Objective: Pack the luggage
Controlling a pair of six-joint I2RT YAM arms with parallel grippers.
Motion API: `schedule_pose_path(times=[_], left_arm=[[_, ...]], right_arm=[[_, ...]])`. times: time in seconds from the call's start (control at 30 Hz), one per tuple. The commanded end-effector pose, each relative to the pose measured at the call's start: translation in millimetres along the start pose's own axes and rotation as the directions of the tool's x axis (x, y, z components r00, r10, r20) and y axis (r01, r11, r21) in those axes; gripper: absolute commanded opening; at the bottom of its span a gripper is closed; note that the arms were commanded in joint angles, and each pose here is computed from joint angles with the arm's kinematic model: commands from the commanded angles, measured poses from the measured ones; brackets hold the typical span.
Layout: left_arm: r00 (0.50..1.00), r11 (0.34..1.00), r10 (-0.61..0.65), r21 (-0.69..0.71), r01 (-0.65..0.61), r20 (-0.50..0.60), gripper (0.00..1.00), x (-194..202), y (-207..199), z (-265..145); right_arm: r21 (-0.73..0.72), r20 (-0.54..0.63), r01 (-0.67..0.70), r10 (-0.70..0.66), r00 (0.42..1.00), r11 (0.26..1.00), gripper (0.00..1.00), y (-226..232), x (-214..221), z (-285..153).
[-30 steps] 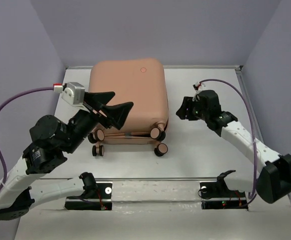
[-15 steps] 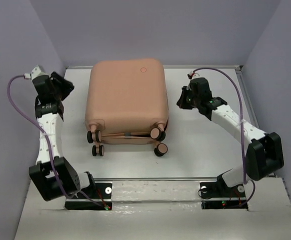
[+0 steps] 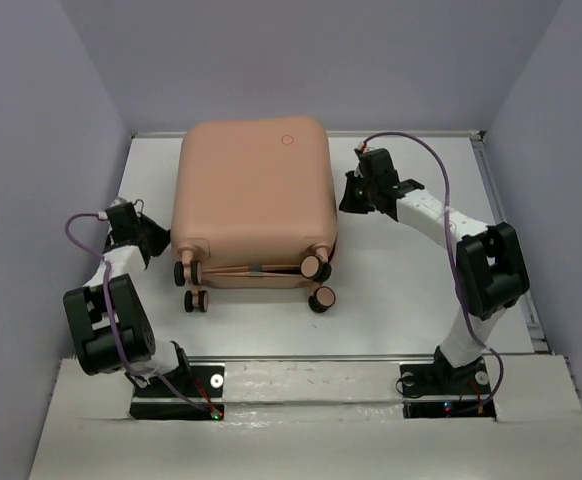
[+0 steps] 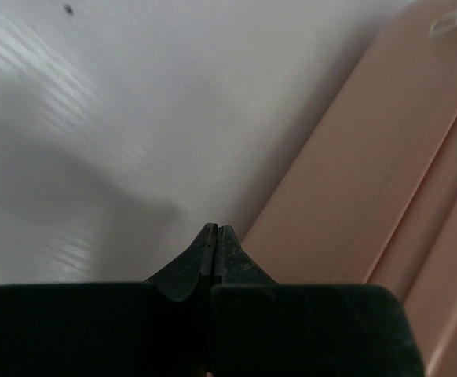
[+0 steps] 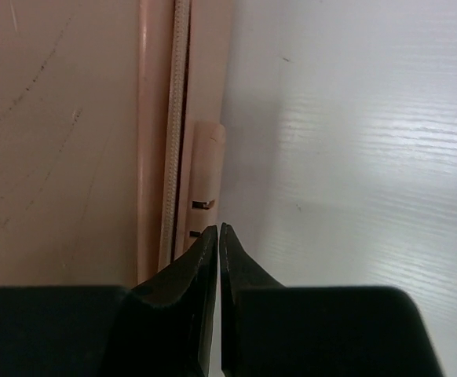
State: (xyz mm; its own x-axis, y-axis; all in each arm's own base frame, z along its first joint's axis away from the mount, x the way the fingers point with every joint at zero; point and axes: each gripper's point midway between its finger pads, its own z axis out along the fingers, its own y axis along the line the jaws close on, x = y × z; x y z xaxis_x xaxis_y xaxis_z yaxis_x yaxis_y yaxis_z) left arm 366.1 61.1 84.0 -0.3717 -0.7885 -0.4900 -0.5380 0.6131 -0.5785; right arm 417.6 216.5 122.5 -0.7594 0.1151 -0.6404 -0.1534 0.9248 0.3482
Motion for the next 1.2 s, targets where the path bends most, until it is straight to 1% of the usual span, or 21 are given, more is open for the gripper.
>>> schedule_pose_path(times=[0.0,0.27,0.37,0.47,0.5,0.57,0.6,0.63,0.67,0.7,0.73,0.77,0.8,0.87,0.9,0.93,0.97,1.0,1.03,1.1,1.17], left_arm=[[0.999,0.991,0.033,0.135,-0.028,-0.036,0.06,35,-24,-16],[0.983,0.973,0.16,0.184,-0.141,-0.09,0.06,110,-19,-48],[0.959,0.951,0.254,0.212,-0.224,-0.124,0.06,156,-28,-70],[0.944,0.936,0.293,0.248,-0.25,-0.154,0.06,192,-29,-96],[0.949,0.924,0.288,0.297,-0.24,-0.13,0.06,194,-38,-110],[0.958,0.921,0.276,0.307,-0.241,-0.076,0.06,185,-43,-124],[0.968,0.899,0.252,0.372,-0.23,-0.012,0.08,168,-65,-144],[0.967,0.896,0.247,0.368,-0.25,0.055,0.1,150,-73,-153],[0.961,0.894,0.261,0.352,-0.276,0.09,0.19,138,-76,-162],[0.956,0.875,0.234,0.391,-0.286,0.176,0.25,108,-103,-190],[0.934,0.866,0.253,0.371,-0.335,0.253,0.28,88,-112,-202],[0.923,0.86,0.246,0.372,-0.349,0.297,0.3,73,-122,-214],[0.911,0.844,0.214,0.403,-0.354,0.353,0.31,49,-148,-239],[0.878,0.803,0.201,0.44,-0.402,0.434,0.36,26,-179,-262],[0.865,0.798,0.192,0.44,-0.413,0.463,0.41,12,-200,-268],[0.855,0.794,0.198,0.433,-0.427,0.479,0.43,5,-213,-267],[0.844,0.794,0.198,0.423,-0.437,0.499,0.43,-3,-226,-266],[0.83,0.797,0.256,0.378,-0.471,0.495,0.44,-2,-240,-244],[0.814,0.793,0.231,0.382,-0.475,0.532,0.45,-22,-261,-251],[0.791,0.806,0.271,0.32,-0.498,0.548,0.46,-48,-286,-223],[0.792,0.819,0.299,0.282,-0.499,0.532,0.46,-70,-294,-196]], right_arm=[[-0.143,0.019,0.022,-0.02,1.0,0.989,0.11,34,-23,9],[-0.355,-0.04,0.037,-0.055,0.998,0.934,0.14,88,-36,46],[-0.458,0.03,0.092,-0.088,0.996,0.884,0.19,126,-89,40],[-0.427,0.059,0.11,-0.094,0.994,0.897,0.43,133,-117,35],[-0.37,0.108,0.118,-0.083,0.991,0.922,0.64,131,-139,28],[-0.299,0.151,0.101,-0.058,0.987,0.949,0.81,112,-163,15],[-0.265,0.184,0.084,-0.035,0.982,0.961,0.86,95,-181,-5],[-0.237,0.193,0.07,-0.023,0.981,0.969,0.87,83,-186,-13],[-0.184,0.229,0.047,-0.004,0.973,0.982,0.87,61,-198,-26],[-0.154,0.253,0.044,-0.004,0.967,0.987,0.87,52,-203,-39],[-0.134,0.286,0.057,-0.016,0.958,0.989,0.87,52,-204,-68],[-0.076,0.332,0.054,-0.026,0.943,0.996,0.86,39,-210,-83],[-0.054,0.352,0.072,-0.048,0.935,0.996,0.81,36,-208,-97],[-0.089,0.344,0.085,-0.05,0.937,0.992,0.61,36,-174,-129],[-0.157,0.434,0.118,-0.039,0.9,0.981,0.22,58,-175,-173],[-0.19,0.429,0.119,-0.027,0.903,0.975,0.09,62,-156,-177],[-0.227,0.408,0.127,-0.024,0.913,0.966,0.07,68,-132,-178],[-0.227,0.337,0.105,-0.024,0.941,0.968,0.07,58,-86,-155],[-0.281,0.352,0.124,-0.018,0.936,0.952,0.07,80,-63,-176],[-0.292,0.257,0.12,-0.043,0.965,0.949,0.07,78,2,-156],[-0.312,0.203,0.129,-0.067,0.977,0.941,0.07,86,41,-154]])
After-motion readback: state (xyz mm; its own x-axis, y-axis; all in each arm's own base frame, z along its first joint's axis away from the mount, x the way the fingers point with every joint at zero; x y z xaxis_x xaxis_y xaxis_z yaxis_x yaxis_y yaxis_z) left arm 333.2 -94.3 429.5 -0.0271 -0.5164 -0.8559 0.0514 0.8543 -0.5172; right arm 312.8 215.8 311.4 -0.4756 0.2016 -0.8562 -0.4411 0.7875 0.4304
